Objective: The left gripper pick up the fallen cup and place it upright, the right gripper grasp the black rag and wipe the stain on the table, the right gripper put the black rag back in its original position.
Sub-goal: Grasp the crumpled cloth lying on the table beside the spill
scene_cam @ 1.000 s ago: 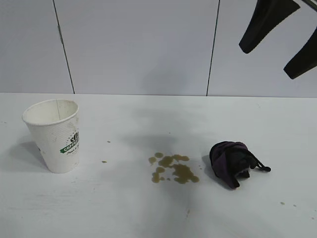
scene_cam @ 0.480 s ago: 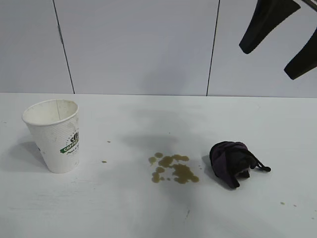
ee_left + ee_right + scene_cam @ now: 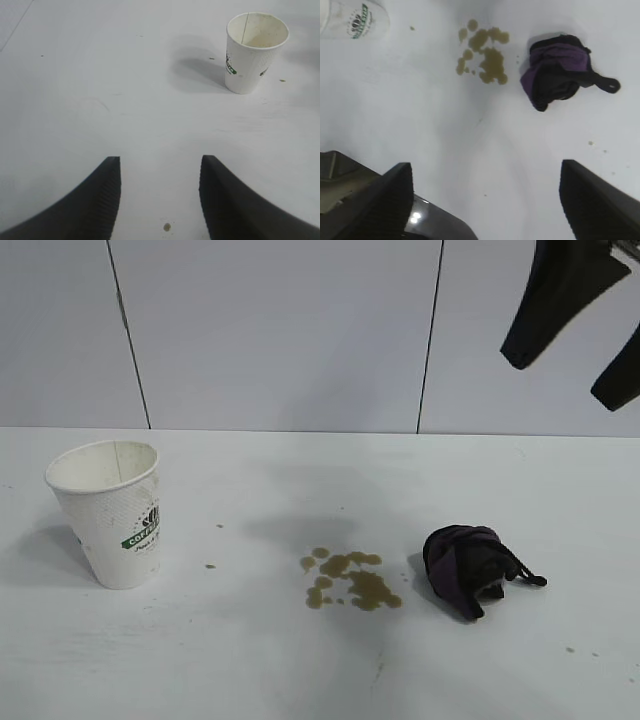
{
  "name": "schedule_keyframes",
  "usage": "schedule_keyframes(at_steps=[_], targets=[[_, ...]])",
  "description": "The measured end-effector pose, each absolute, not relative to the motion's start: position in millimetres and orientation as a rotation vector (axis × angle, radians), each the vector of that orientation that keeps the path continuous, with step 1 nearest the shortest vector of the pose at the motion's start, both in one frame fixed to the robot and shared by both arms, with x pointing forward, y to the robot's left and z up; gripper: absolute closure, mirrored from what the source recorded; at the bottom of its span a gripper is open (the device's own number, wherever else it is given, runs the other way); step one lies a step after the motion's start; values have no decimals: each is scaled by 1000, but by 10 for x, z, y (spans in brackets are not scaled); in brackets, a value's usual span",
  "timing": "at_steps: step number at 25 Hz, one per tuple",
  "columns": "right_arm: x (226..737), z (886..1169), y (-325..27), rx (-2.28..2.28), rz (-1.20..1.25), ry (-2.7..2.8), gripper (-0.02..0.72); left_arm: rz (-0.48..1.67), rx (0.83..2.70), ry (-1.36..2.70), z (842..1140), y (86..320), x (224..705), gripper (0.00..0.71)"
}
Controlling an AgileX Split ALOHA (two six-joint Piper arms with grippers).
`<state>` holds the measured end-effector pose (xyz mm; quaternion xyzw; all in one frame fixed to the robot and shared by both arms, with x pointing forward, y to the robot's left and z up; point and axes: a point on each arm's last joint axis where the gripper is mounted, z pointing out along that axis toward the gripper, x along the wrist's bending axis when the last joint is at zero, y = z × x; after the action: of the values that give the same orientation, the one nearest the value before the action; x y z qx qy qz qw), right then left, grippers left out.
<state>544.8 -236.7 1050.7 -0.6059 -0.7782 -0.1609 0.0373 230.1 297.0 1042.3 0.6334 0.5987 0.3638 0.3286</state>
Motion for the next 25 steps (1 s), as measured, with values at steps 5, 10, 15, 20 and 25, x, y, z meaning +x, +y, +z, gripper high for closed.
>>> schedule_keyframes(at_steps=[5,10,15,20,25], targets=[[5730,10240,-2006,-1744,-384,-2544,147,951,1656,1569,10423,2970,2301,354],[5963,9844,-1876,-1787,-205,-2581,147,952,1655,1568,10424,2970,2302,354],[6083,9471,-1854,-1825,-144,-2539,147,954,1652,1566,10426,2970,2303,357],[6152,9301,-1836,-1840,-159,-2540,147,955,1652,1565,10427,2970,2304,357],[6173,9177,-1826,-1852,-179,-2535,206,953,1649,1568,10427,2970,2304,357]])
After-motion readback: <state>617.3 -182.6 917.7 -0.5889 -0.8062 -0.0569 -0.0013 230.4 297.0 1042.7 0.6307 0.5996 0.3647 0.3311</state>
